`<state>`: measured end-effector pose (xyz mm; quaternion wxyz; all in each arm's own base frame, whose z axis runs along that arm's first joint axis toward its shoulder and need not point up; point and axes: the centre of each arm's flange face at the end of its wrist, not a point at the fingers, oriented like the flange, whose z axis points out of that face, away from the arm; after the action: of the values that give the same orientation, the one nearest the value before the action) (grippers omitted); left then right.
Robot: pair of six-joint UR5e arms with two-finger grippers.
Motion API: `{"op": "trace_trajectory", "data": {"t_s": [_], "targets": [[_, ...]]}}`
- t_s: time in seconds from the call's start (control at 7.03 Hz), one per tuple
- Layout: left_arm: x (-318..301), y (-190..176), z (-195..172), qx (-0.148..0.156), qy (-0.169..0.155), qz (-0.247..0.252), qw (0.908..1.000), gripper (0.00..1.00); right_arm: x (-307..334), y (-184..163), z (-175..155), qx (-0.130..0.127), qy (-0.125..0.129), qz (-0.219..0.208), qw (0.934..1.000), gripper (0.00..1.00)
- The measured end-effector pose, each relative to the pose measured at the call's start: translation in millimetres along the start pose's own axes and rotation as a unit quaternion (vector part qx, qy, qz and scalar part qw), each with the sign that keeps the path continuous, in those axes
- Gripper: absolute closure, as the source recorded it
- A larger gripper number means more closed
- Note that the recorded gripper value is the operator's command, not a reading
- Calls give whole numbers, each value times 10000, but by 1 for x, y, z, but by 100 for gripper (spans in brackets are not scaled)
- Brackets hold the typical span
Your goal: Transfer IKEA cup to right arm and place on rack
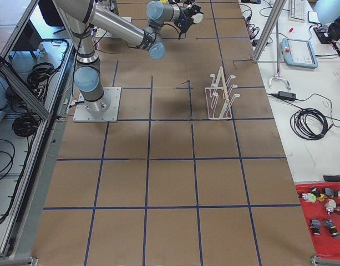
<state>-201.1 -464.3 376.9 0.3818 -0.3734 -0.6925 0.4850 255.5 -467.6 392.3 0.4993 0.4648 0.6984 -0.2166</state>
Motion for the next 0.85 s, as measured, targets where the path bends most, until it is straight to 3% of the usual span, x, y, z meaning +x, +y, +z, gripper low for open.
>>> {"op": "trace_trajectory", "data": {"t_s": [0.28,0.43,0.57,0.85], "targets": [[-39,-1,-45,118,-565,-139,9982,1,-7,-28,9,221,-48,-534,9983,73],[-55,0,-64,127,-873,-214,9959,1,-14,-49,7,407,-85,-1069,9934,75],[-68,1,-74,25,-1295,-321,9911,1,-19,-69,4,599,-84,-1698,9836,83],[-91,0,-83,-499,-2390,-794,9665,1,-19,-111,0,974,105,-2808,9548,88]]}}
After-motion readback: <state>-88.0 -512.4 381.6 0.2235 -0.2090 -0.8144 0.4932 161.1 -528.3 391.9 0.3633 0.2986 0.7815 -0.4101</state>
